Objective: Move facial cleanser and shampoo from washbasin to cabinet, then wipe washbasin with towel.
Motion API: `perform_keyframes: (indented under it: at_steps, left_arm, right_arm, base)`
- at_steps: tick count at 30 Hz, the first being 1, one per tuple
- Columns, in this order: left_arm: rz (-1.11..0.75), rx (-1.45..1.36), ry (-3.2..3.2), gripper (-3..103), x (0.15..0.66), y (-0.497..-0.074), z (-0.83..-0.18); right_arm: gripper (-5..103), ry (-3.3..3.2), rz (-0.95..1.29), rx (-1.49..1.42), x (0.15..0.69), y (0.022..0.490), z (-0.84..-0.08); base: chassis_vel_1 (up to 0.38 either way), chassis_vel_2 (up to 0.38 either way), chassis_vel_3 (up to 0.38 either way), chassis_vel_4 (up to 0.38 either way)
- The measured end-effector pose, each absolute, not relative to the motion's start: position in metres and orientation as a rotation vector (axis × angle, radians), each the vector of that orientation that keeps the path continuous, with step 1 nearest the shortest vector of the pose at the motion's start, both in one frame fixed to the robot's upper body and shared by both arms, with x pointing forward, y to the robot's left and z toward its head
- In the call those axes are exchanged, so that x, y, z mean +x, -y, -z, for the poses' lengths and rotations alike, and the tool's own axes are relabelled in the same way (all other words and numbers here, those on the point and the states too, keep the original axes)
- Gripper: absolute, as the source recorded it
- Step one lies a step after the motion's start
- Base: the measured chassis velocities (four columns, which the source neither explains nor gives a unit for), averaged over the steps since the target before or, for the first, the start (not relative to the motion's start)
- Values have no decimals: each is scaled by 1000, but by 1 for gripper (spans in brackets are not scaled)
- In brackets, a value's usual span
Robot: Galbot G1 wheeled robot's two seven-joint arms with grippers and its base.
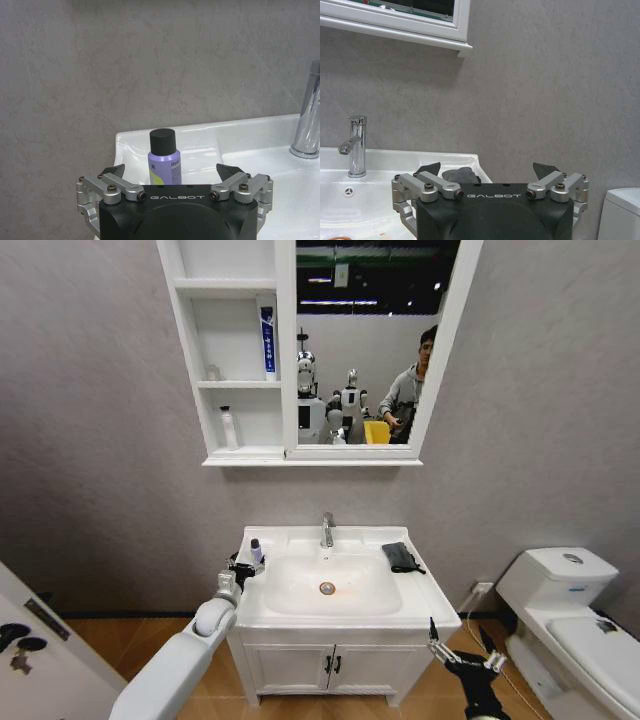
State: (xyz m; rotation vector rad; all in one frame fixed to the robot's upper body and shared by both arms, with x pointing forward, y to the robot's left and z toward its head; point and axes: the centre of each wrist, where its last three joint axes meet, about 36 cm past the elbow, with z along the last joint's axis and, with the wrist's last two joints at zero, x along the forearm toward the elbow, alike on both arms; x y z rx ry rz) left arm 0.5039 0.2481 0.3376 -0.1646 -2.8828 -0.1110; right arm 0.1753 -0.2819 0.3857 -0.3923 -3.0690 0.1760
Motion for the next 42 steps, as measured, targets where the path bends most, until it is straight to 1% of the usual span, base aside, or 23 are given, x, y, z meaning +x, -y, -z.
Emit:
perform_keyframes:
  at_steps: [9,20,22,23,24,25,26,27,29,30,32,33,35,36,37,38,42]
  left_arm:
    - [88,-140,2830,100,529,-252,-308]
    - [89,-148,2836,100,559,-240,-307]
    - [84,-149,2835,102,563,-238,-306]
    - [67,-148,2837,93,566,-236,-305]
    - [47,-148,2839,88,568,-235,-305]
    - [47,-148,2839,88,568,-235,-305]
    - [41,-148,2840,83,569,-235,-305]
    - [41,-148,2840,83,569,-235,-305]
    - [43,-154,2841,72,569,-239,-306]
    - [43,-154,2841,72,569,-239,-306]
    - [16,-159,2843,61,567,-239,-307]
    - [16,-159,2843,61,567,-239,-307]
    - [15,-161,2844,50,565,-240,-308]
    - [15,-161,2844,50,565,-240,-308]
    - [18,-161,2844,44,565,-241,-308]
    - [20,-161,2845,43,564,-242,-309]
    - [29,-165,2852,43,557,-247,-312]
  right_arm:
    - [100,3060,-176,-406,173,287,-384]
    - [100,3057,-171,-414,174,289,-383]
    - [100,3056,-171,-417,174,290,-383]
    - [100,3055,-172,-420,173,291,-383]
    - [100,3055,-172,-421,173,292,-383]
    - [100,3055,-172,-421,173,292,-383]
    - [100,3055,-170,-422,173,292,-383]
    - [100,3055,-170,-422,173,292,-383]
    - [100,3056,-168,-421,174,293,-383]
    - [100,3056,-168,-421,174,293,-383]
    - [100,3063,-157,-418,177,292,-383]
    - [100,3063,-157,-418,177,292,-383]
    - [100,3067,-151,-409,180,291,-383]
    - [100,3067,-151,-409,180,291,-383]
    - [100,3069,-150,-406,181,291,-383]
    - [100,3069,-150,-405,182,291,-383]
    - [100,3072,-144,-401,183,291,-384]
  base:
    - [0,0,0,0]
    - [0,0,0,0]
    - [0,0,0,0]
    - [0,0,0,0]
    - [0,0,0,0]
    - [0,0,0,0]
    - [0,0,0,0]
    - [0,0,0,0]
    - [0,0,0,0]
    - [0,0,0,0]
    - [0,0,0,0]
    - [0,0,0,0]
    - [0,0,0,0]
    - [0,0,0,0]
    - [0,0,0,0]
    - [0,0,0,0]
    - [0,0,0,0]
